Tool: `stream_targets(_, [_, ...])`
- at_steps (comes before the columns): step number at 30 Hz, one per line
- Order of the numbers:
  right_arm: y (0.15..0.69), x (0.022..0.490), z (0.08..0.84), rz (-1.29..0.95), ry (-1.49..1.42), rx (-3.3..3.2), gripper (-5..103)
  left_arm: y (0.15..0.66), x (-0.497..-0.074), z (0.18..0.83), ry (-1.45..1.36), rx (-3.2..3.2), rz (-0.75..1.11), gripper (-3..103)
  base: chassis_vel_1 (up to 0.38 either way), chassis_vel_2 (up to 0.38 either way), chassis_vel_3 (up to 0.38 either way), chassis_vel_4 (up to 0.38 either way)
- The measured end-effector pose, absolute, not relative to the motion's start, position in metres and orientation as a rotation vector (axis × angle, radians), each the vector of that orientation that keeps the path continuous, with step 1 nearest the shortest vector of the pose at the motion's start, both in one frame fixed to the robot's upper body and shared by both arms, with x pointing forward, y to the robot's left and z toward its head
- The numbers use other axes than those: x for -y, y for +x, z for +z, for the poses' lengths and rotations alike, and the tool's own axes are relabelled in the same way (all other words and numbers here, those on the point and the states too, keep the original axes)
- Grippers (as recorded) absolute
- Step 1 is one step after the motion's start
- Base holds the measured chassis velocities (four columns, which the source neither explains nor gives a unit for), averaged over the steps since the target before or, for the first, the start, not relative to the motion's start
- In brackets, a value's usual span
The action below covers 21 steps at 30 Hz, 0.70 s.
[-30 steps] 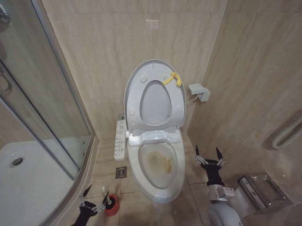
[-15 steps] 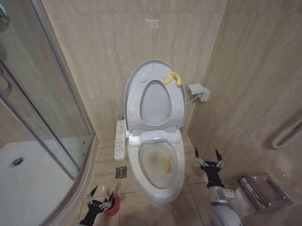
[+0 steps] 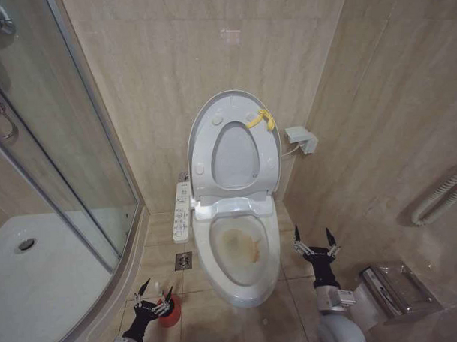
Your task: Open the toilet lid, clean the toilet bowl with a toilet brush, close the toilet lid, and flush.
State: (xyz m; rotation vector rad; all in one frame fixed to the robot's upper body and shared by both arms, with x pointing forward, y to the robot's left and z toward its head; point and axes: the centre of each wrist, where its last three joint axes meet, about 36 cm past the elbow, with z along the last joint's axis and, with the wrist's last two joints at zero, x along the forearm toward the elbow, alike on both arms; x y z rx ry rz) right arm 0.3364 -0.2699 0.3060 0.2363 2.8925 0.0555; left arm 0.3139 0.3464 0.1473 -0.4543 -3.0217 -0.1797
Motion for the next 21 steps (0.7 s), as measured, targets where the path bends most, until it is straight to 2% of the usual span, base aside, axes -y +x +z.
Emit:
stream_targets(2, [0.3363,0.2699,0.3064,0.054,0.236,-2.892,100,0.3126,-0.3467,0.1474,-0.454,3.021,-0.180,102,0.000,0.000,0.000,0.000])
stream_targets(3, [0.3360,0.2699,0.3062,0.053,0.235,-2.892,100,0.3119,-0.3468,0.1480,-0.456,3.021,-0.182,78,0.000,0.000,0.000,0.000])
stream_targets(10, [0.3354,0.2687,0.3049,0.052,0.234,-2.892,100,0.3095,-0.3472,0.1497,-0.459,3.023,-0.185,78,0.000,0.000,0.000,0.000])
stream_targets(11, [0.3353,0.2685,0.3045,0.052,0.234,-2.892,100,0.3095,-0.3475,0.1494,-0.458,3.023,-0.184,50,0.000,0.000,0.000,0.000])
stream_targets(17, [0.3342,0.2699,0.3023,0.042,0.231,-2.895,100,0.3105,-0.3459,0.1470,-0.447,3.022,-0.172,50,0.000,0.000,0.000,0.000])
stream_targets(18, [0.3342,0.2706,0.3023,0.040,0.231,-2.895,100,0.3106,-0.3456,0.1467,-0.445,3.022,-0.170,24,0.000,0.000,0.000,0.000])
stream_targets(21, [0.3345,0.2719,0.3025,0.035,0.229,-2.894,100,0.3098,-0.3451,0.1462,-0.443,3.021,-0.168,24,0.000,0.000,0.000,0.000])
